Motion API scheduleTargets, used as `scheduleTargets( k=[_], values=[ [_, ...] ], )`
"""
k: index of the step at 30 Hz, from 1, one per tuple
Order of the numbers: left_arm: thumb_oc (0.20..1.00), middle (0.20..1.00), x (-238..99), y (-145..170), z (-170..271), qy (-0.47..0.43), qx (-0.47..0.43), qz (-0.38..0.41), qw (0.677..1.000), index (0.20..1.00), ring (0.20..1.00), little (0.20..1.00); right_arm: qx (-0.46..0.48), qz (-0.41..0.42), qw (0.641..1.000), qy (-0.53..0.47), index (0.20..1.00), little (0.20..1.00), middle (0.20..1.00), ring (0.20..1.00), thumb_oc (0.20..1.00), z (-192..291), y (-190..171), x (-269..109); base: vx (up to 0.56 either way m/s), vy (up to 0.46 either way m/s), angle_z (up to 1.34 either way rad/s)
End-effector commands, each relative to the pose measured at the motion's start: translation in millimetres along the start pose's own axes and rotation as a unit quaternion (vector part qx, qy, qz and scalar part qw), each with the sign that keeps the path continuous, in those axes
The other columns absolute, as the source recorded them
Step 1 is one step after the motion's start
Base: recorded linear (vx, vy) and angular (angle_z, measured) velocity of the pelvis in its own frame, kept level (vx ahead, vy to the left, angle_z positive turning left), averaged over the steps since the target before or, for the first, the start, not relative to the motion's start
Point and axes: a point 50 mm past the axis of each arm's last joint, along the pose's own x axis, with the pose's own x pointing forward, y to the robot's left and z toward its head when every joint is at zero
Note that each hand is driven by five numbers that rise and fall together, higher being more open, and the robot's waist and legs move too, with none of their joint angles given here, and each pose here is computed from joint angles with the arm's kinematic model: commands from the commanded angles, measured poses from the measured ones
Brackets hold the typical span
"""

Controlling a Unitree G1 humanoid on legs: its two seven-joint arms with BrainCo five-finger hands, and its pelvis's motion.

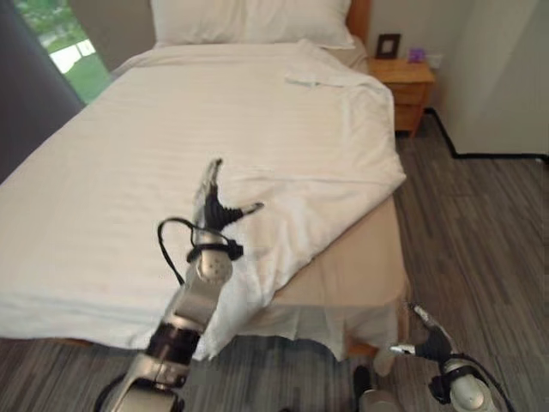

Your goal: Making the bed.

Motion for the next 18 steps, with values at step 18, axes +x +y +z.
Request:
scheduleTargets(
  k=[18],
  values=[
    [0.805, 0.805, 86.9, 149.7, -70.3, 0.199, 0.365, 0.174, 0.893, 0.805, 0.805, 0.805, 0.010, 0.111, 0.991, -0.080, 1.000, 1.000, 1.000, 1.000, 1.000, 9.9, 28.8, -13.7, -0.01, 0.007, -0.24]
  ],
)
